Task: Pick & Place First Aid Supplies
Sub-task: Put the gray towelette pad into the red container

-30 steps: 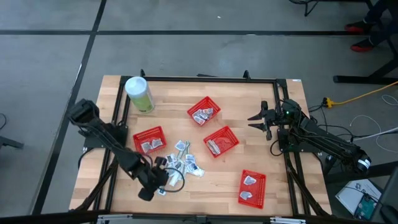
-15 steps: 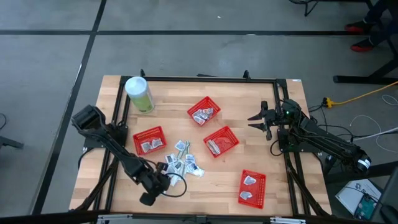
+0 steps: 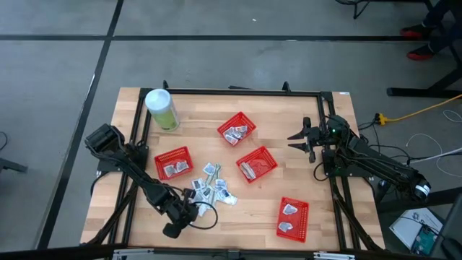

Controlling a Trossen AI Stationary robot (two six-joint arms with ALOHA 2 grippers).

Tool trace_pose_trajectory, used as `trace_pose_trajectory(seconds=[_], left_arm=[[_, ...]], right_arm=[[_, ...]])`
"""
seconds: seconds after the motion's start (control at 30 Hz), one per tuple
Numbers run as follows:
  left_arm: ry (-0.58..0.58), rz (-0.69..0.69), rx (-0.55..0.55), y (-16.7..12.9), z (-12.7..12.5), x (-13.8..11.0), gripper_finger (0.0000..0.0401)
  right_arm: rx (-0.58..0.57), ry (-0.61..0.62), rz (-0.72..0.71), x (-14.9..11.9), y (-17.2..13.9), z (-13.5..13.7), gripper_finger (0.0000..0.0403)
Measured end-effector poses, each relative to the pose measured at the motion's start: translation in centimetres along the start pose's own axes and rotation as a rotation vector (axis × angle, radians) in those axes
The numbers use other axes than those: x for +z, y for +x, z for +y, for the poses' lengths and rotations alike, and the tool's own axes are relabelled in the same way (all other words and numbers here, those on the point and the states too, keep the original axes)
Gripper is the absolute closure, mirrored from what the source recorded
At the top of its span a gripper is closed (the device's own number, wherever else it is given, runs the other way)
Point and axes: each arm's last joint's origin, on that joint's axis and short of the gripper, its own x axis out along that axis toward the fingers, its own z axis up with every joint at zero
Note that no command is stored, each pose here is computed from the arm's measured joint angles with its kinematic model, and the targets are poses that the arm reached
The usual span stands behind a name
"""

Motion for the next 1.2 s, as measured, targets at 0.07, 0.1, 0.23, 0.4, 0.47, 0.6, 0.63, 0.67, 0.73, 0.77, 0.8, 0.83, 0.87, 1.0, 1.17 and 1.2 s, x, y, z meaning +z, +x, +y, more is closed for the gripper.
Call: trace_pose_trajectory(seconds=[0.07,0.1,0.23,0.4,0.47,0.6,0.63,0.67,0.73,0.77,0.8,0.83,0.87,1.0,1.17,1.2], left_arm=[[0.008,0.000,0.001,0.0,0.2,0.1,0.0385],[0.011,-0.002,0.003,0.0,0.3,0.2,0.0391],[0.029,-0.005,0.009,-0.1,0.7,0.3,0.0394],[0.031,-0.012,0.020,-1.3,1.0,0.5,0.0398],[0.033,0.001,0.050,-2.3,1.2,0.2,0.0398],[0.041,-0.022,0.076,-5.1,1.6,0.1,0.0398],[0.048,-0.036,0.071,-5.8,1.6,0.1,0.0398],[0.055,-0.057,0.063,-6.5,1.6,0.1,0.0398],[0.064,-0.106,0.057,-7.8,1.8,0.3,0.0399],[0.066,-0.129,0.067,-8.4,1.9,0.4,0.0399],[0.066,-0.150,0.083,-9.0,2.1,0.4,0.0398],[0.070,-0.168,0.105,-9.5,2.4,0.5,0.0398],[0.075,-0.181,0.126,-10.0,2.6,0.4,0.0398],[0.078,-0.197,0.197,-11.5,3.8,0.2,0.0398],[0.058,-0.173,0.256,-12.4,5.5,0.0,0.0398],[0.057,-0.163,0.266,-12.5,5.9,0.0,0.0398]], right_arm=[[0.000,0.000,0.000,0.0,0.0,0.0,0.0276],[0.000,0.000,0.000,0.0,0.0,0.0,0.0276],[0.000,0.000,0.000,0.0,0.0,0.0,0.0276],[0.000,0.000,0.000,0.0,0.0,0.0,0.0276],[0.000,0.000,0.000,0.0,0.0,0.0,0.0276],[0.000,0.000,0.000,0.0,0.0,0.0,0.0276],[0.000,0.000,0.000,0.0,0.0,0.0,0.0276],[0.000,0.000,0.000,0.0,0.0,0.0,0.0276],[0.000,0.000,0.000,0.0,0.0,0.0,0.0276],[0.000,0.000,0.000,0.0,0.0,0.0,0.0276],[0.000,0.000,0.000,0.0,0.0,0.0,0.0276],[0.000,0.000,0.000,0.0,0.0,0.0,0.0276],[0.000,0.000,0.000,0.0,0.0,0.0,0.0276],[0.000,0.000,0.000,0.0,0.0,0.0,0.0276],[0.000,0.000,0.000,0.0,0.0,0.0,0.0276],[0.000,0.000,0.000,0.0,0.0,0.0,0.0276]])
